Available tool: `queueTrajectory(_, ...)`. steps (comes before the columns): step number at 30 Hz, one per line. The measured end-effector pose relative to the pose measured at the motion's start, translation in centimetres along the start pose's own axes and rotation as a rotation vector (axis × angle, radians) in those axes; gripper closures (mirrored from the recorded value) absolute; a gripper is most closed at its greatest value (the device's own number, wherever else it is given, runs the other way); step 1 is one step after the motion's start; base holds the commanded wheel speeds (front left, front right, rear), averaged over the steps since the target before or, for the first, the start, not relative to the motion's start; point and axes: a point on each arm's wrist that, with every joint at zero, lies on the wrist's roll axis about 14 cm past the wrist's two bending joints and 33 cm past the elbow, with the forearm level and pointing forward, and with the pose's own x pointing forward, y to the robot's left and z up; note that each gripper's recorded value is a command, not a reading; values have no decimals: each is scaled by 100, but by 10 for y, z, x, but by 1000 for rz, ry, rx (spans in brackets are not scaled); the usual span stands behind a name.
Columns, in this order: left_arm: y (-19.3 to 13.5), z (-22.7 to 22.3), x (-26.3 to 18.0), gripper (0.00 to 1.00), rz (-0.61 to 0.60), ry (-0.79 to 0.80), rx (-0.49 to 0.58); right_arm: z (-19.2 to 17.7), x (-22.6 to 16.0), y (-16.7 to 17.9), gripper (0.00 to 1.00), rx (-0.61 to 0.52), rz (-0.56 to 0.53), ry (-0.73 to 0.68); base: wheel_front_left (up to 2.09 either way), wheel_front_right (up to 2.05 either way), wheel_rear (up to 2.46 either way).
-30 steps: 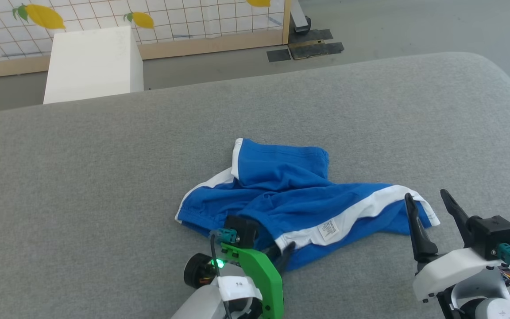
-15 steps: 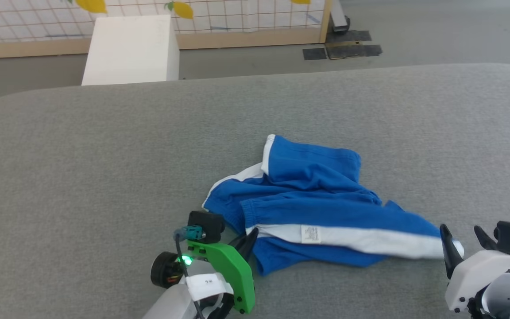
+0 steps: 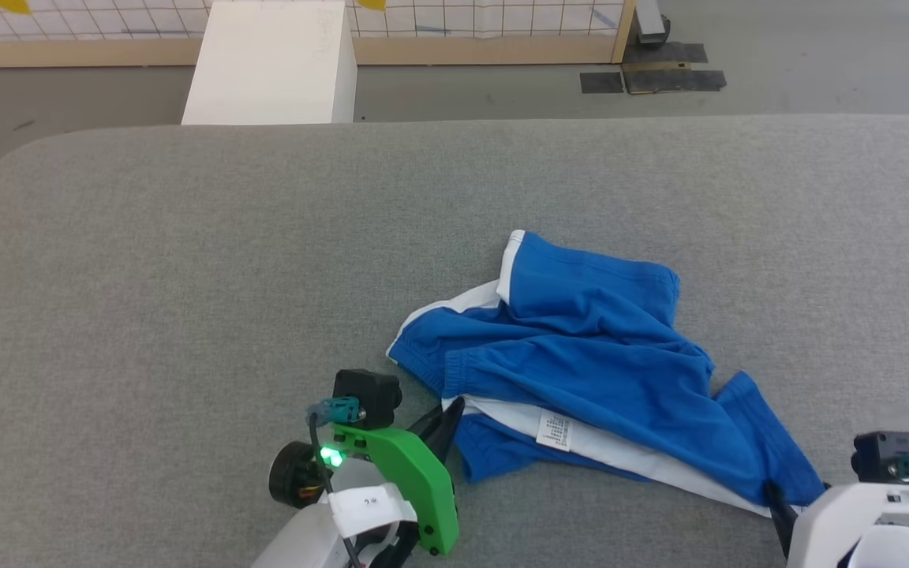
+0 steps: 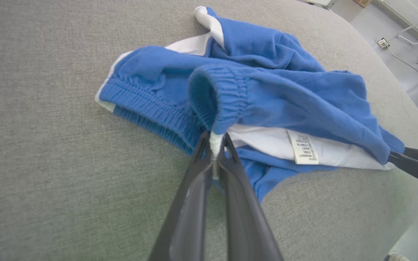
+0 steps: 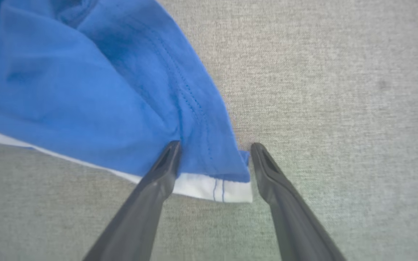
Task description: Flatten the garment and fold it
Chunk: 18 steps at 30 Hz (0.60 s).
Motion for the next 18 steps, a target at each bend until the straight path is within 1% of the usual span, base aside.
queueTrajectory(12,-4,-2,6,100,-19,11,0,9,-23,-5,0,-3,-11,-64,0,0,0)
queueTrajectory(18,-5,-4,7,100,-25,17,-1,-11,-22,-13,0,8,-34,1,0,0,0)
